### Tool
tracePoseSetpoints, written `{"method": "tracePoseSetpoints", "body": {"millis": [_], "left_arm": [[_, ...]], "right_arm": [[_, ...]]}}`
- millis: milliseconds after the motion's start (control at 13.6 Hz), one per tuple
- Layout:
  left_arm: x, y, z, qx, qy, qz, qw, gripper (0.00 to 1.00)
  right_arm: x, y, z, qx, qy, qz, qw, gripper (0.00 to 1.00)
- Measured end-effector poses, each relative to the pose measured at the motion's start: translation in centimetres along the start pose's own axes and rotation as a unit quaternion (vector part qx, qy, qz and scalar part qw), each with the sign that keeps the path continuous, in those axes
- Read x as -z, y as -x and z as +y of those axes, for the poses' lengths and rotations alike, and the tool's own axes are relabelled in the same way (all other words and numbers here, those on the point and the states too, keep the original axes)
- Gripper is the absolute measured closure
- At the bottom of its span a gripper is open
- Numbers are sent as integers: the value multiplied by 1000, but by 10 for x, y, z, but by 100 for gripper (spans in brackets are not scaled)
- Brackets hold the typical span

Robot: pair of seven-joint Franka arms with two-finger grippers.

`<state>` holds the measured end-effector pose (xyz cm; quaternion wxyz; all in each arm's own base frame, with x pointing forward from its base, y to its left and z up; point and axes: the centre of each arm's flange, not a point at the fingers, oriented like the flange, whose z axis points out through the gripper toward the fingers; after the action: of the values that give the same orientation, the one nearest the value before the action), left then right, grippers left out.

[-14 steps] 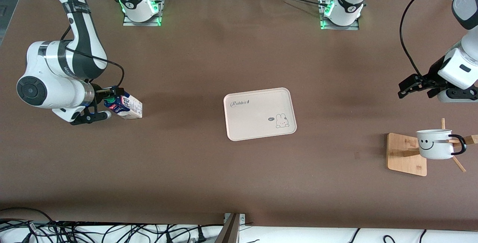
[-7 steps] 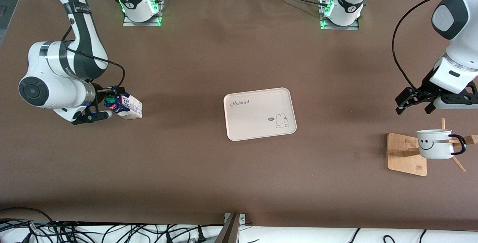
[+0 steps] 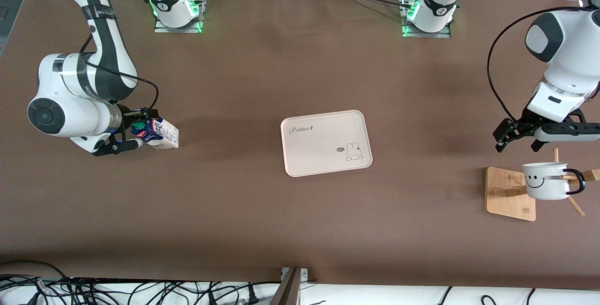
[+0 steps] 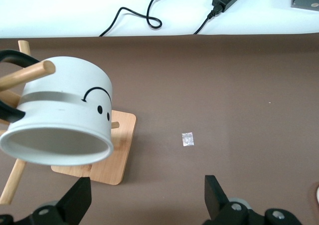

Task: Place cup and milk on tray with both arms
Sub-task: 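Grasp the milk carton with the right gripper while the left gripper grasps the mug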

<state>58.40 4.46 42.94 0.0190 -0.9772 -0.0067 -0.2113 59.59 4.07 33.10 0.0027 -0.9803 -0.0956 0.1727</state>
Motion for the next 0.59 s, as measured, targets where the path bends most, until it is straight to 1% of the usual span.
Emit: {"method": "tracePoseSetpoints", "body": {"millis": [74, 221, 295, 368, 442, 589], "left_arm": [[-4, 0, -2, -2, -2, 1, 1000, 0], [-10, -1, -4, -15, -8, 12, 1000, 0], [-14, -2, -5, -21, -11, 22, 999, 0], [-20, -2, -6, -24, -12, 28, 999, 0], [-25, -1, -8, -25, -13, 29, 999, 0], [-33, 0, -8, -28, -13, 32, 999, 0]], "right_arm": [[0, 0, -1, 0, 0, 0, 1000, 20], [0, -1, -6, 5, -1, 1, 1000, 43], [1, -1, -8, 7, -1, 2, 1000, 50], [2, -2, -10, 8, -1, 2, 1000, 50], [2, -2, -10, 8, -1, 3, 1000, 53], [2, -2, -10, 8, 0, 4, 1000, 54]]}}
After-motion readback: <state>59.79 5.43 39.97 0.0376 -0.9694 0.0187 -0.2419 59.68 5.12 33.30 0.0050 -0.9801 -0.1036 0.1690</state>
